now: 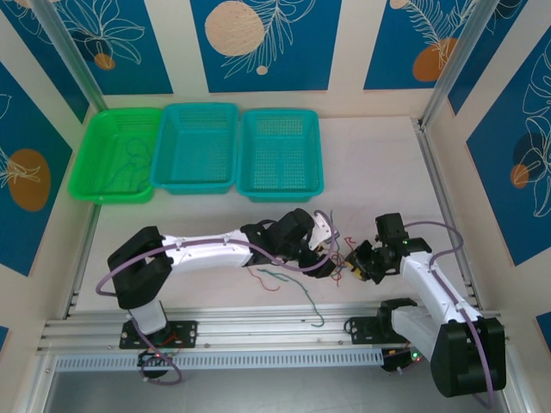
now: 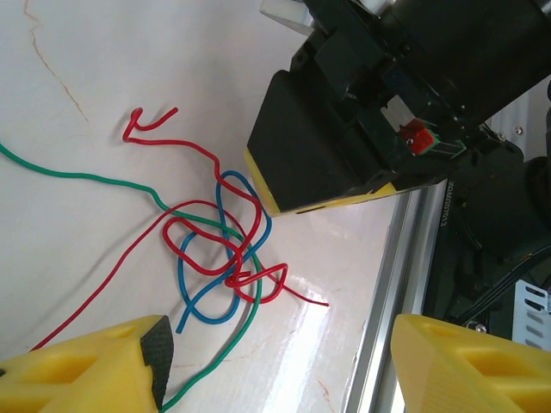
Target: Untangle the cables
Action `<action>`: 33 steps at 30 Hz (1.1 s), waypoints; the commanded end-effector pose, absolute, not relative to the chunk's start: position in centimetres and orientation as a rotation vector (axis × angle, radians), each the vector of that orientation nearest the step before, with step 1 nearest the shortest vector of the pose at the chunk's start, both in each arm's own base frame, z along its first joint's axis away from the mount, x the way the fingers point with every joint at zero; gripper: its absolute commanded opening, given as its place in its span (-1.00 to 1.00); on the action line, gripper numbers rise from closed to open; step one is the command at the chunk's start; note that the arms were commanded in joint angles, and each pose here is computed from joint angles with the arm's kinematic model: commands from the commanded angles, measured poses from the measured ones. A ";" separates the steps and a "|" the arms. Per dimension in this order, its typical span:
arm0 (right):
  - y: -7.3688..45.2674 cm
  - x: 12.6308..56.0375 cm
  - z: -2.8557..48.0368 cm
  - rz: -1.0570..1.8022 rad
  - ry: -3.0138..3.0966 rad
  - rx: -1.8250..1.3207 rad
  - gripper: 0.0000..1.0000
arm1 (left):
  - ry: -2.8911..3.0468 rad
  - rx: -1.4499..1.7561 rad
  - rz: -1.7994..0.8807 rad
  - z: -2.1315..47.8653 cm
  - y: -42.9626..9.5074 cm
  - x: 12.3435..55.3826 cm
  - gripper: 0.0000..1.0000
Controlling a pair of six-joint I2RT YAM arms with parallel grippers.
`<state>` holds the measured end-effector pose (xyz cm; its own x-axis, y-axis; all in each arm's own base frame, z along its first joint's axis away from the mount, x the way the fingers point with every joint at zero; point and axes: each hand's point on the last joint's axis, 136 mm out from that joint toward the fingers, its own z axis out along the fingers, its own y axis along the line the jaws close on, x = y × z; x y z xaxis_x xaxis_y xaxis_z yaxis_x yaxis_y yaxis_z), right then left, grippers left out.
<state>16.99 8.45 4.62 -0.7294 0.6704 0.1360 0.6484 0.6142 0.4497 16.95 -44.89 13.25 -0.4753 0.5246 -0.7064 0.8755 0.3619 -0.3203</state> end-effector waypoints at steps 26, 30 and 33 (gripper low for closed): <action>8.2 19.5 5.0 0.573 2.781 0.881 -1.00 | 2.131 1.057 -0.946 13.7 -44.4 18.6 0.37; 9.3 21.1 10.3 0.501 2.681 0.508 -1.00 | 2.202 0.808 -1.129 14.6 -43.9 20.4 0.37; 12.3 21.2 13.0 0.580 2.652 0.246 -1.00 | 2.212 0.515 -1.343 15.9 -43.1 22.7 0.38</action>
